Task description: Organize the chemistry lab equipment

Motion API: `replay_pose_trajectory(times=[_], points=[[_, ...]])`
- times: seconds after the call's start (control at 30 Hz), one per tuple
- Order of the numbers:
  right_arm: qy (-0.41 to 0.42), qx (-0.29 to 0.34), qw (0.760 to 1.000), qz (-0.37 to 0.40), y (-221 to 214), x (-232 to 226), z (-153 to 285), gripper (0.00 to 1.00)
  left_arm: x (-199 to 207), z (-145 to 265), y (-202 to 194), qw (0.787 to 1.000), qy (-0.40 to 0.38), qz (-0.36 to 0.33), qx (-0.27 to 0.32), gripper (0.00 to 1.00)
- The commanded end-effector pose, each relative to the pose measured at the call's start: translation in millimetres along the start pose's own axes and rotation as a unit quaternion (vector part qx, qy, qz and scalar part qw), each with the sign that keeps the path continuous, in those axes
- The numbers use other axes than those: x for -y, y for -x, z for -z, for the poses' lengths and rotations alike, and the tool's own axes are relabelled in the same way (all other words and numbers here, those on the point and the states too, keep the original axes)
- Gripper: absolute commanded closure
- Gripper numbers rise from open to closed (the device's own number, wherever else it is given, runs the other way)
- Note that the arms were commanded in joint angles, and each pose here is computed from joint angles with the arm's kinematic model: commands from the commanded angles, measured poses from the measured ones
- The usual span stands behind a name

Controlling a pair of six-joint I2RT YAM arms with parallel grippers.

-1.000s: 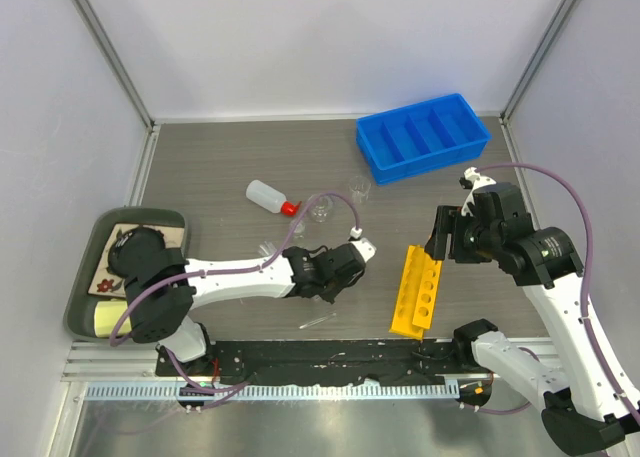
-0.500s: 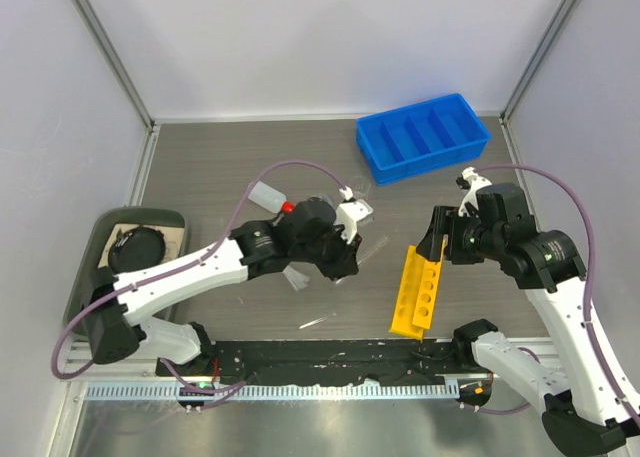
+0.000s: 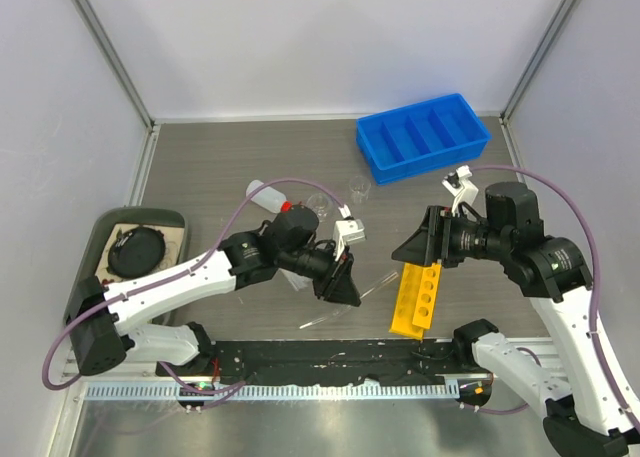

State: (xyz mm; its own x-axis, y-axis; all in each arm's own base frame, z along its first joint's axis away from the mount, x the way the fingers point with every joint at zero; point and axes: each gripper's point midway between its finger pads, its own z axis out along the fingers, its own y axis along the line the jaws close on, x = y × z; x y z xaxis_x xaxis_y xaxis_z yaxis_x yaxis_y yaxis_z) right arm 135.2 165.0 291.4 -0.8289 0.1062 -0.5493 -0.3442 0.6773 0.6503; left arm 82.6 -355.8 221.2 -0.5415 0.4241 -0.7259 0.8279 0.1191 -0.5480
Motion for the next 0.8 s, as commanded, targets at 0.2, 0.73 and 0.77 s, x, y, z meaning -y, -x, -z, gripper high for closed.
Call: replay_pose_trajectory(times=[0.2, 0.73, 0.77], points=[[0.102, 0.000, 0.995, -0.019, -4.0, -41.0, 11.8, 0.36, 43.0, 19.0, 17.6, 0.994, -0.089, -0.046, 0.045, 0.81], [0.128, 0.007, 0.990, -0.056, -8.0, -45.6, 9.3, 0.42, 48.0, 23.6, 22.4, 0.992, -0.095, -0.054, 0.057, 0.82], [0.127, 0.007, 0.990, -0.056, -8.0, -44.7, 8.7, 0.42, 48.2, 23.4, 23.3, 0.992, -0.096, -0.055, 0.058, 0.82]])
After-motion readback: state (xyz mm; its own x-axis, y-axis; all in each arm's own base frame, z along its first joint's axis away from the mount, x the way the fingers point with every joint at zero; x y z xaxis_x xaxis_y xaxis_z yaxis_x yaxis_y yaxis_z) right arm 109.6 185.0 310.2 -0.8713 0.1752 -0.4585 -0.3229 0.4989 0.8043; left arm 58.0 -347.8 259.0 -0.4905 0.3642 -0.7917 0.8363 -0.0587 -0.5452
